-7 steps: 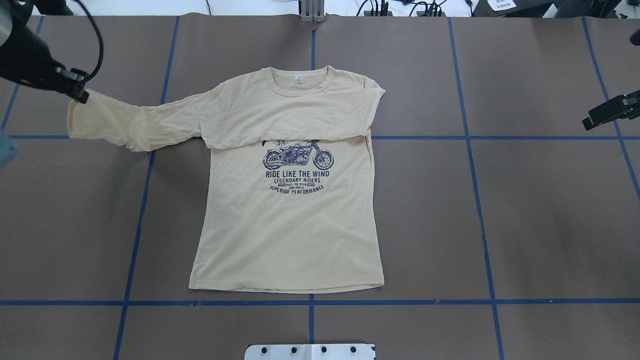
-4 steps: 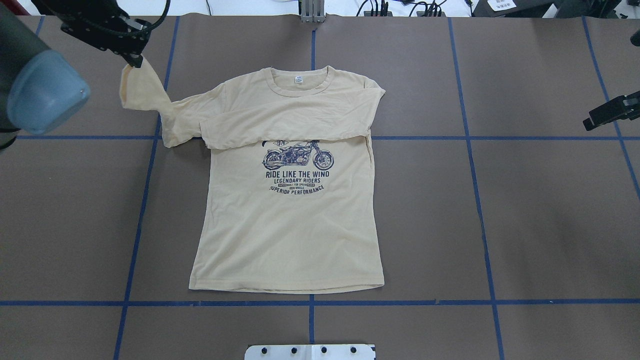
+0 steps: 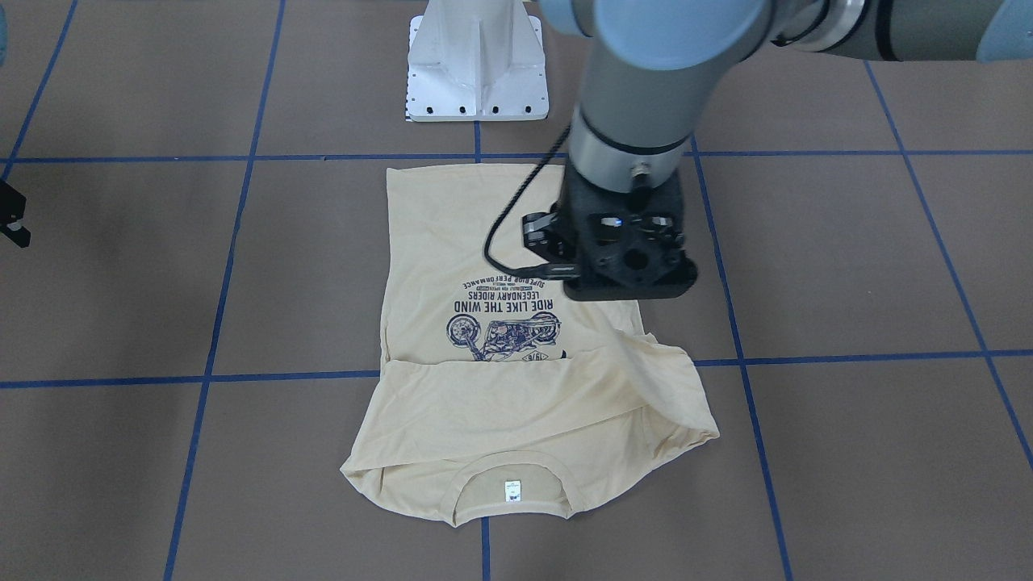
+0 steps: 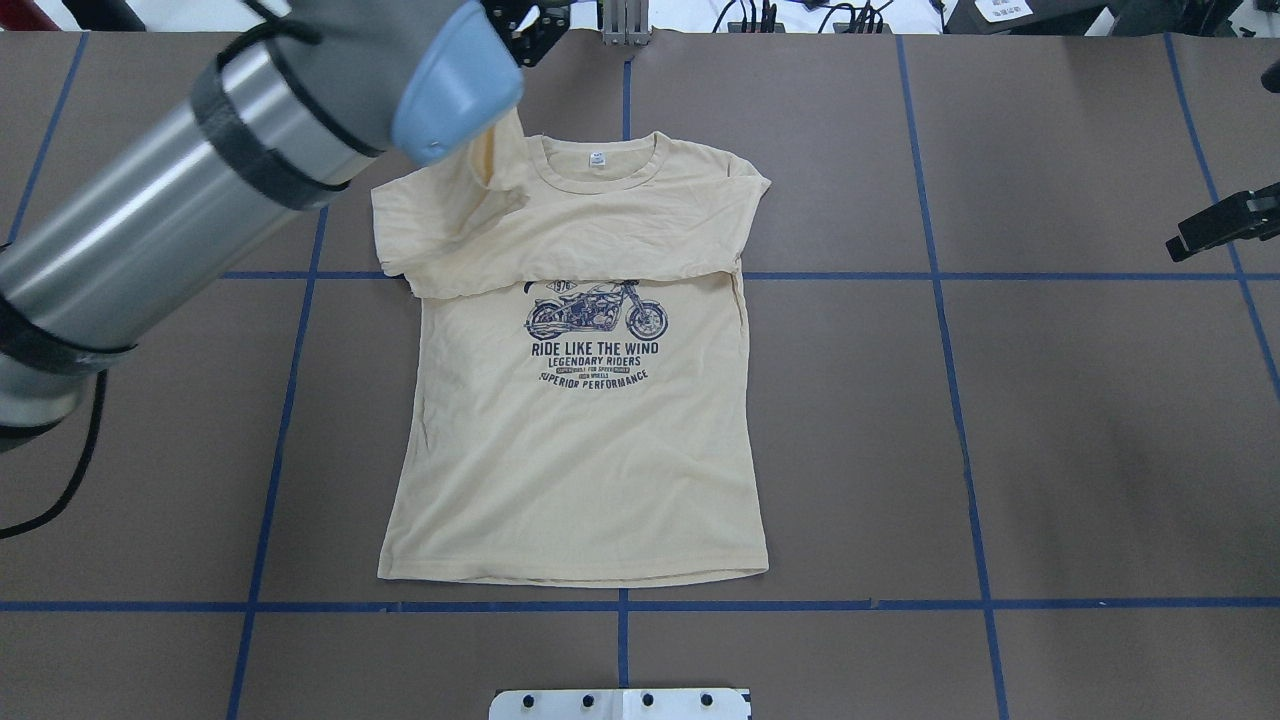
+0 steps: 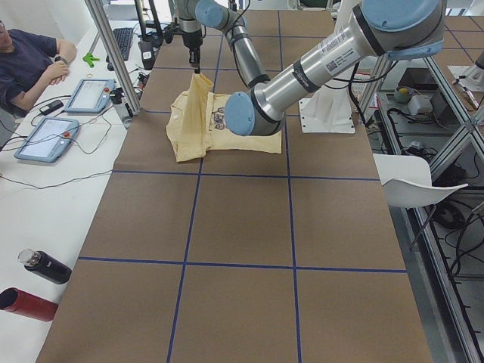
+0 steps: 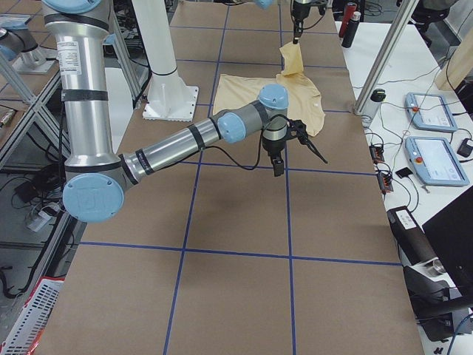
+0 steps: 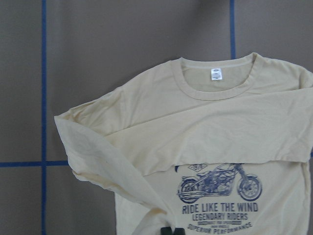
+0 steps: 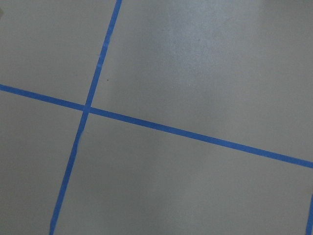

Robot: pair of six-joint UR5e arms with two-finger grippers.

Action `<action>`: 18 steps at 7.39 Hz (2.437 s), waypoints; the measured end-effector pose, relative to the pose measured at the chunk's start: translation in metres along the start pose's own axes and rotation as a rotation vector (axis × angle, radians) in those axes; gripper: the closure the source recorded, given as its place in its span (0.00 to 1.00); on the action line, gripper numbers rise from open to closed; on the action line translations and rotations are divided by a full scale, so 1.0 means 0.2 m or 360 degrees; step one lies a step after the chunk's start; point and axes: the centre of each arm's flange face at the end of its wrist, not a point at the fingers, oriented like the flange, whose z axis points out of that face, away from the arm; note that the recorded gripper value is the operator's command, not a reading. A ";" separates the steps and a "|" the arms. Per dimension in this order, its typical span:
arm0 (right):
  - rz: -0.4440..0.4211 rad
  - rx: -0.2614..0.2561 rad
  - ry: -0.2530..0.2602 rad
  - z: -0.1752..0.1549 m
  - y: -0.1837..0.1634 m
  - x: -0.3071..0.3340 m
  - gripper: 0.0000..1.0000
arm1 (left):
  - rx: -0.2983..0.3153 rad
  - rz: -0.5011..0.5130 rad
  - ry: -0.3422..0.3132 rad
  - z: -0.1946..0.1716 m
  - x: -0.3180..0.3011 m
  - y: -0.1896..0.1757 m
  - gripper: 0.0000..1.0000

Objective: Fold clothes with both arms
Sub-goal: 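Fold the grasped sleeve across the shirt body with the left gripper, then release the sleeve and bring both grippers to the shirt's near hem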

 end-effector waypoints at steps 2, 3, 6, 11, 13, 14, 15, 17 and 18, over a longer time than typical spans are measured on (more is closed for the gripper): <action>0.0003 0.0001 0.0000 0.00 0.00 0.00 0.00 | -0.0066 -0.0152 0.0044 0.24 0.52 -0.03 1.00; 0.0004 0.0002 -0.0001 0.00 0.00 0.00 0.00 | -0.0068 -0.0235 0.0061 0.40 0.66 0.00 1.00; 0.0005 0.0005 -0.0002 -0.01 0.00 -0.01 0.00 | 0.0053 -0.0579 0.0129 0.78 0.84 0.10 0.12; 0.0000 0.0013 -0.0005 -0.01 -0.02 -0.02 0.00 | 0.0112 -0.0698 0.0390 0.77 0.93 0.11 0.00; 0.0016 0.0017 -0.0008 -0.02 -0.02 -0.03 0.00 | 0.0085 -0.0462 0.0409 0.77 0.83 0.17 0.00; 0.0063 0.0025 -0.0019 -0.02 -0.03 -0.07 0.00 | 0.0067 -0.0345 0.0388 0.77 0.68 0.25 0.00; 0.0128 0.0044 -0.0053 0.00 -0.04 -0.17 0.00 | 0.0054 -0.0231 0.0332 0.75 0.50 0.35 0.00; 0.0264 0.0092 -0.0159 0.10 -0.01 -0.48 0.00 | 0.0050 -0.0028 0.0233 0.72 0.05 0.58 0.00; 0.0318 0.0110 -0.0195 0.13 0.04 -0.67 0.00 | 0.0065 0.0086 0.0228 0.71 -0.22 0.70 0.00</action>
